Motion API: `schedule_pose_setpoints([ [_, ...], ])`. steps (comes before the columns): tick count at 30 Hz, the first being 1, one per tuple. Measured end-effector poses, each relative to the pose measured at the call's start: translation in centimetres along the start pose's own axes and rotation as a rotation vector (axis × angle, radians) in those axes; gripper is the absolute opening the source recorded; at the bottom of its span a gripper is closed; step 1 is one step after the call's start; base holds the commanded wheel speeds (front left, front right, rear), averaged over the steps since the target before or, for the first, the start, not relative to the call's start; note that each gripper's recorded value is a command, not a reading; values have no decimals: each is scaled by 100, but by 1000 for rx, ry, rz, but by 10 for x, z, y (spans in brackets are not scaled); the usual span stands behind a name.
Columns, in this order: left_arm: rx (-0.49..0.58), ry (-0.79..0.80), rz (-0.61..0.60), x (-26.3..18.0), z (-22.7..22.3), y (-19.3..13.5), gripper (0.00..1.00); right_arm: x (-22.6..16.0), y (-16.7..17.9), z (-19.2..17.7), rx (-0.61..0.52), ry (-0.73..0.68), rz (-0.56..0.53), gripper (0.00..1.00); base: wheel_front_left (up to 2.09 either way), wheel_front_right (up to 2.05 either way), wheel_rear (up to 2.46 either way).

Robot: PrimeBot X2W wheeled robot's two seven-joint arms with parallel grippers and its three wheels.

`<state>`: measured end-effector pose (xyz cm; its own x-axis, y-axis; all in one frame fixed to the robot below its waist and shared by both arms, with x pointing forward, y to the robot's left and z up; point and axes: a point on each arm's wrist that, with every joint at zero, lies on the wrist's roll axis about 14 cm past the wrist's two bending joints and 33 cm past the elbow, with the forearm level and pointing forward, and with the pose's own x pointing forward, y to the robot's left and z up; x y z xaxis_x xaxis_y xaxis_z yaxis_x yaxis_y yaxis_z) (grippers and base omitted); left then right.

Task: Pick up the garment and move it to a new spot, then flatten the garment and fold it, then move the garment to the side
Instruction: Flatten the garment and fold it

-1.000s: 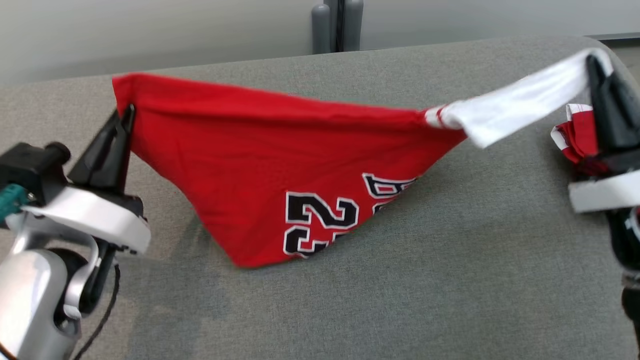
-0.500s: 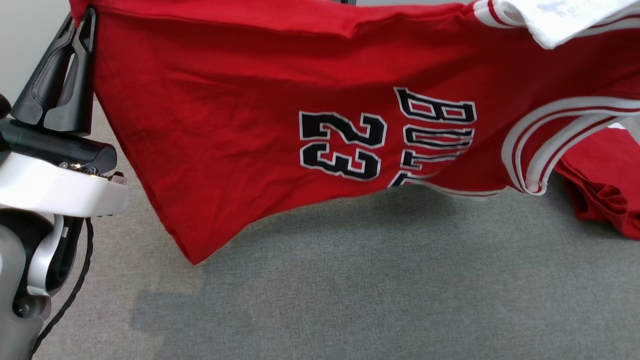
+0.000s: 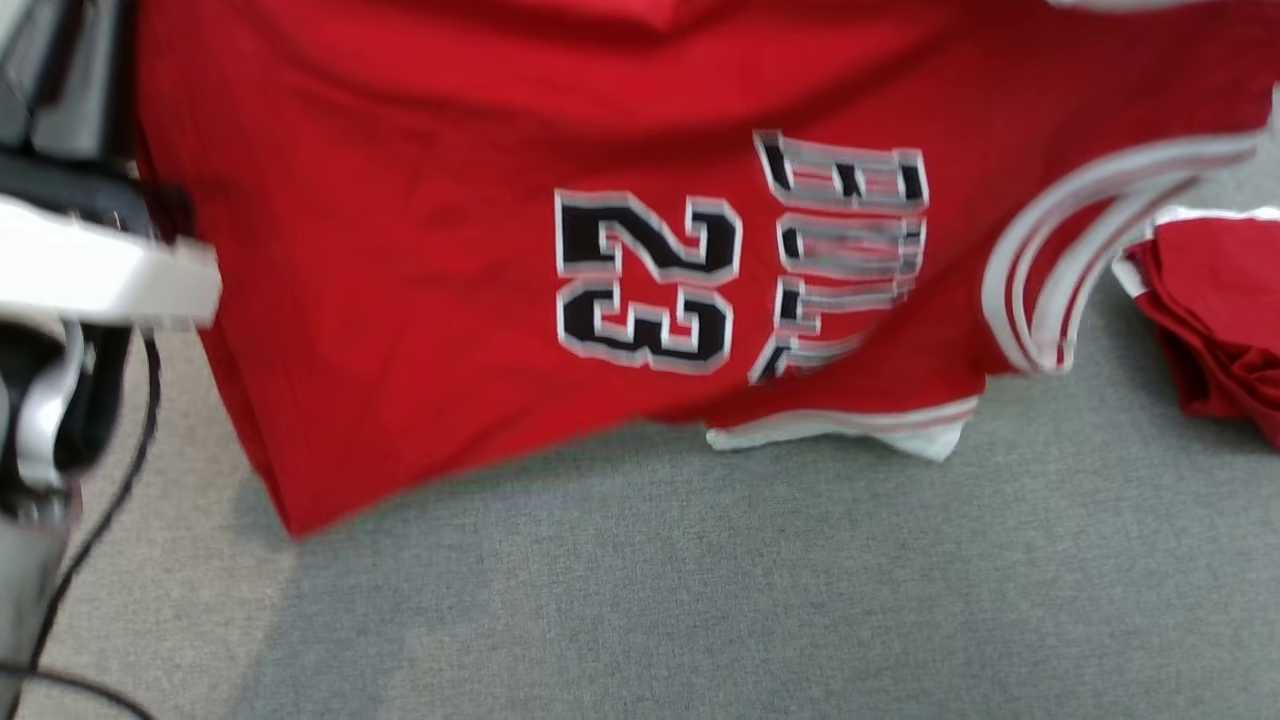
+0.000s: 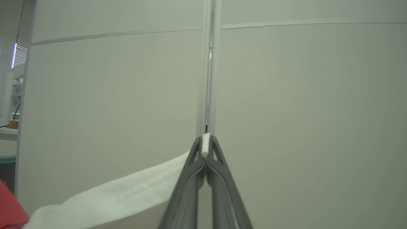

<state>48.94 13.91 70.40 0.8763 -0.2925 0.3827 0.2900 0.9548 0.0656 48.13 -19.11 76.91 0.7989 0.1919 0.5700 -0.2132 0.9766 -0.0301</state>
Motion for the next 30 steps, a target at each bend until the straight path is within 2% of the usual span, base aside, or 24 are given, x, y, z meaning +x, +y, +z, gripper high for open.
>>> schedule_pose_setpoints([
  [7,-32,-14,5,60,-28,15,0,64,4,-25,58,-18,36,0,0,0,0],
  [8,-19,-31,11,95,-39,22,0,101,16,-34,98,-54,64,0,0,0,0],
  [15,-8,-29,50,137,-43,41,0,144,29,-37,185,-88,46,0,0,0,0],
  [21,-122,229,110,124,-118,47,0,126,34,-109,205,134,1,0,0,0,0],
  [26,-211,363,147,110,-171,48,0,111,40,-153,216,234,2,0,0,0,0],
  [30,-268,432,137,91,-214,31,0,82,40,-193,226,300,13,0,0,0,0],
])
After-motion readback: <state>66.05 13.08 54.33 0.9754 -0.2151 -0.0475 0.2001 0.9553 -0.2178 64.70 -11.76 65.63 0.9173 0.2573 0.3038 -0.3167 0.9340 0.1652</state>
